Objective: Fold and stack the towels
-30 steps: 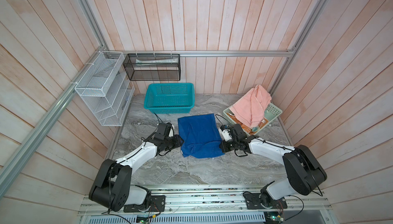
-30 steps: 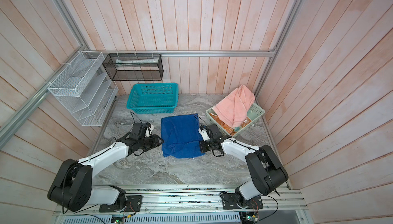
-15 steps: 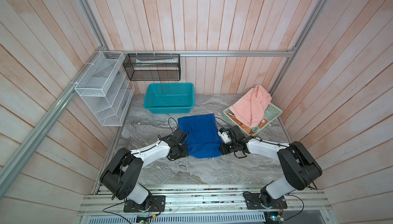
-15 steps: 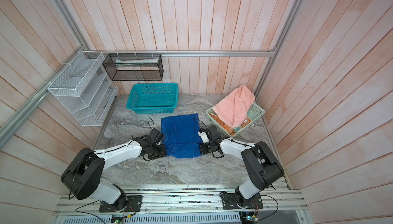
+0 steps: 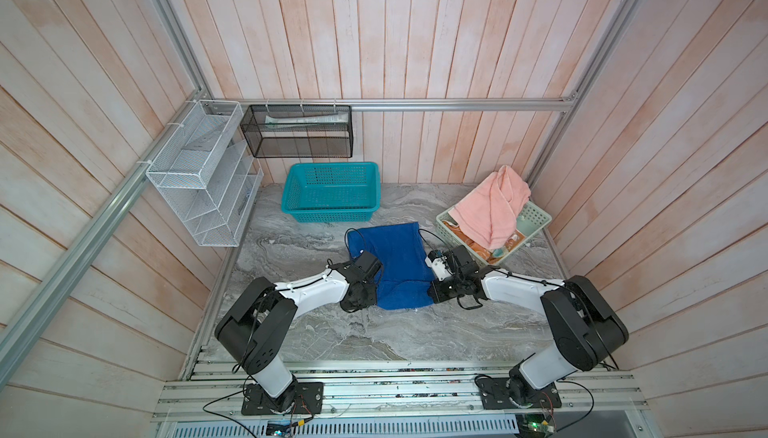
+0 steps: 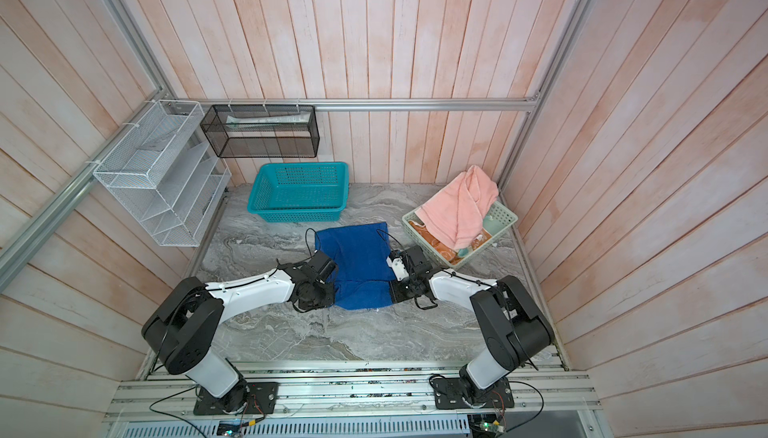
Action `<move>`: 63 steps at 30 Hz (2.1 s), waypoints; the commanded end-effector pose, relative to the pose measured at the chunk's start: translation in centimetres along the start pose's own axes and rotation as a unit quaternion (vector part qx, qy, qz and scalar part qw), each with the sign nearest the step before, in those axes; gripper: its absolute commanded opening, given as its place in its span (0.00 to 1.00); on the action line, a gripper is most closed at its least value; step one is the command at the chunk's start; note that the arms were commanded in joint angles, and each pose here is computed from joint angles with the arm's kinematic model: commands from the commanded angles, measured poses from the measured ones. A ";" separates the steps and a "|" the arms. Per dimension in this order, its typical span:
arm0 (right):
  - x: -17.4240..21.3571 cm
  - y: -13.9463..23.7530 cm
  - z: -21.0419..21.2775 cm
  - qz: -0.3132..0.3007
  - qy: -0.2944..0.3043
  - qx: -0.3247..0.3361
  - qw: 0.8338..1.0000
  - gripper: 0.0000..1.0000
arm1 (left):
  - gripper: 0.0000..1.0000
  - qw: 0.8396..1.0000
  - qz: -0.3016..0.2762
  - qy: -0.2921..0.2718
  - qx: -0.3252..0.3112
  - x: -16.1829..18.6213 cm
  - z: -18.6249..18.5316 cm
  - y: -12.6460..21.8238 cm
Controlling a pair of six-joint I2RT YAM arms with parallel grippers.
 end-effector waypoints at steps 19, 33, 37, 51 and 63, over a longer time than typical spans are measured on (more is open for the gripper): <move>1.6 -0.2 -0.3 0.049 -0.017 -0.015 0.999 0.00 | 0.47 0.998 0.059 0.007 0.023 1.7 4.5 5.6; 1.5 -0.4 -0.2 0.056 -0.018 -0.021 0.998 0.00 | 0.43 0.984 0.021 0.007 0.178 0.3 -2.3 5.2; 1.8 -0.6 -0.2 0.060 -0.019 -0.022 0.998 0.00 | 0.44 0.981 0.041 0.010 0.188 0.6 -3.2 3.6; 4.6 0.0 0.5 0.076 -0.044 -0.025 0.996 0.00 | 0.20 0.981 0.080 0.029 0.176 3.3 -2.0 0.1; 8.1 2.2 4.5 0.075 -0.080 -0.032 0.993 0.00 | 0.00 0.979 0.077 0.045 0.185 6.8 0.9 2.0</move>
Point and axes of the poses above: each gripper's point midway between its finger pads, its own y axis back along the fingers, its own z axis along the line the jaws close on, x = y × z, the point moved 4 cm from there along y, back along the fingers, and after that the axes turned 13 degrees about y, right-handed, at the moved point
